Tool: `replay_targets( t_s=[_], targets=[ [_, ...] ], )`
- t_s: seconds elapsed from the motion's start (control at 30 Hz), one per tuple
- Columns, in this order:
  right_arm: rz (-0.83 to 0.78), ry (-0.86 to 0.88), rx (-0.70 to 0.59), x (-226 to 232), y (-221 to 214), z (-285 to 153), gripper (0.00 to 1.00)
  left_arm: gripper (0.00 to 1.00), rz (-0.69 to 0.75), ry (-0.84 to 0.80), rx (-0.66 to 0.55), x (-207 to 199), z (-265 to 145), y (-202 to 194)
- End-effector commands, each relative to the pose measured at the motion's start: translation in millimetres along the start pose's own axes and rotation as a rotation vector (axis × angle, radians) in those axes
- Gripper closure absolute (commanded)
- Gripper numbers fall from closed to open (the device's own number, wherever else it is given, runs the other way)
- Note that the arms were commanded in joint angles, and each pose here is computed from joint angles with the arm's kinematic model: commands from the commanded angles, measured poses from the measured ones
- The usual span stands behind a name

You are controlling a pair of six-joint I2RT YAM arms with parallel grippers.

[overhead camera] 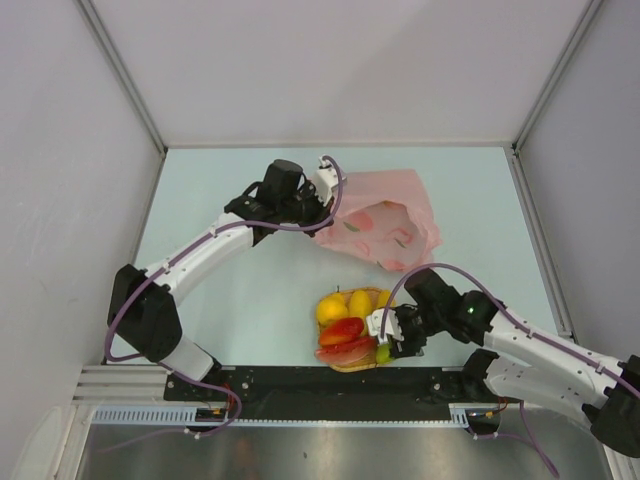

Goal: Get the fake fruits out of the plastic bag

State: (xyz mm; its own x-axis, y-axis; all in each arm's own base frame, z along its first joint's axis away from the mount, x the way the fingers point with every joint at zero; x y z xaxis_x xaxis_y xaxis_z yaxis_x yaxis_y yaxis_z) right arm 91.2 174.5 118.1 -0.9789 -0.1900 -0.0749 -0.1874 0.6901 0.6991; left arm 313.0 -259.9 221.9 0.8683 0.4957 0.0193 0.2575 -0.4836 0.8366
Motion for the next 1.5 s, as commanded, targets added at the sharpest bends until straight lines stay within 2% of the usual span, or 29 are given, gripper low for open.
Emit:
replay_targets(
  t_s=[0.0, 0.07, 0.17, 0.27, 0.3, 0.4, 0.5, 0.8, 0.9, 1.03, 1.07, 1.1, 1.13, 1.23, 1.33, 1.4, 1.47],
  targets=[
    [-0.025, 0.006, 0.015, 3, -9, 5, 0.69, 1.0, -0.009, -0.012, -0.037, 0, 2, 8],
    [-0.023, 0.005, 0.013, 4, -9, 6, 0.68, 1.0, -0.011, -0.015, -0.036, 0, 3, 8],
    [-0.028, 0.005, 0.015, 3, -10, 8, 0.6, 1.0, -0.014, -0.018, -0.034, 0, 4, 7],
    [-0.038, 0.007, 0.022, 5, -10, 7, 0.46, 1.0, -0.015, -0.021, -0.032, 0, 5, 6],
    [-0.046, 0.007, 0.025, 5, -11, 6, 0.36, 1.0, -0.013, -0.021, -0.035, -1, 4, 7],
    [-0.069, -0.027, 0.01, 5, -8, -2, 0.2, 1.0, -0.016, -0.024, -0.033, -1, 5, 6],
    [-0.092, -0.063, -0.006, 4, -5, -8, 0.1, 1.0, -0.016, -0.025, -0.035, -1, 6, 6],
    [-0.131, -0.122, -0.033, 4, 12, -33, 0.09, 1.0, -0.029, -0.048, -0.045, -2, 10, 10],
    [-0.132, -0.193, -0.053, -5, 26, -46, 0.1, 1.0, -0.034, -0.05, -0.046, -2, 10, 11],
    [-0.12, -0.416, -0.126, -41, 61, -74, 0.1, 1.0, -0.041, -0.054, -0.056, -5, 3, 15],
    [-0.094, -0.485, -0.158, -52, 74, -84, 0.02, 1.0, -0.043, -0.056, -0.055, -6, 0, 16],
    [-0.027, -0.594, -0.24, -70, 90, -97, 0.0, 1.0, -0.045, -0.059, -0.055, -7, -2, 17],
    [0.021, -0.656, -0.257, -81, 93, -104, 0.0, 1.0, -0.041, -0.06, -0.06, -8, -5, 19],
    [0.152, -0.671, -0.326, -114, 104, -117, 0.0, 0.99, -0.044, -0.088, -0.057, -14, -11, 19],
    [0.312, -0.708, -0.303, -160, 88, -106, 0.01, 1.0, -0.041, -0.113, -0.059, -18, -15, 22],
    [0.371, -0.727, -0.248, -189, 70, -88, 0.1, 1.0, -0.035, -0.117, -0.073, -20, -20, 27],
    [0.421, -0.804, -0.21, -214, 51, -90, 0.19, 0.99, -0.028, -0.117, -0.087, -20, -26, 35]
  ],
)
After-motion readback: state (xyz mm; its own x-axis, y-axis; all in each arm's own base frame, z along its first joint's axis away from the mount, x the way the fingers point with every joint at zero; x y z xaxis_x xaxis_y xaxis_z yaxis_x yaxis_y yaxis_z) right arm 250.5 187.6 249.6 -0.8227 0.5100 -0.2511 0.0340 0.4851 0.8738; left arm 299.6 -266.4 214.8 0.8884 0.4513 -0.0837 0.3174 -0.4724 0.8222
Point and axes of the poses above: each gripper's point midway between its finger pads, its own z axis out along the fingers, its own x axis along the line the jaws close on, y = z × x, the point moved 4 cm from there along -z, back along the fingers, and after that the axes turned 4 degrees about z, right-handed, at the moved point
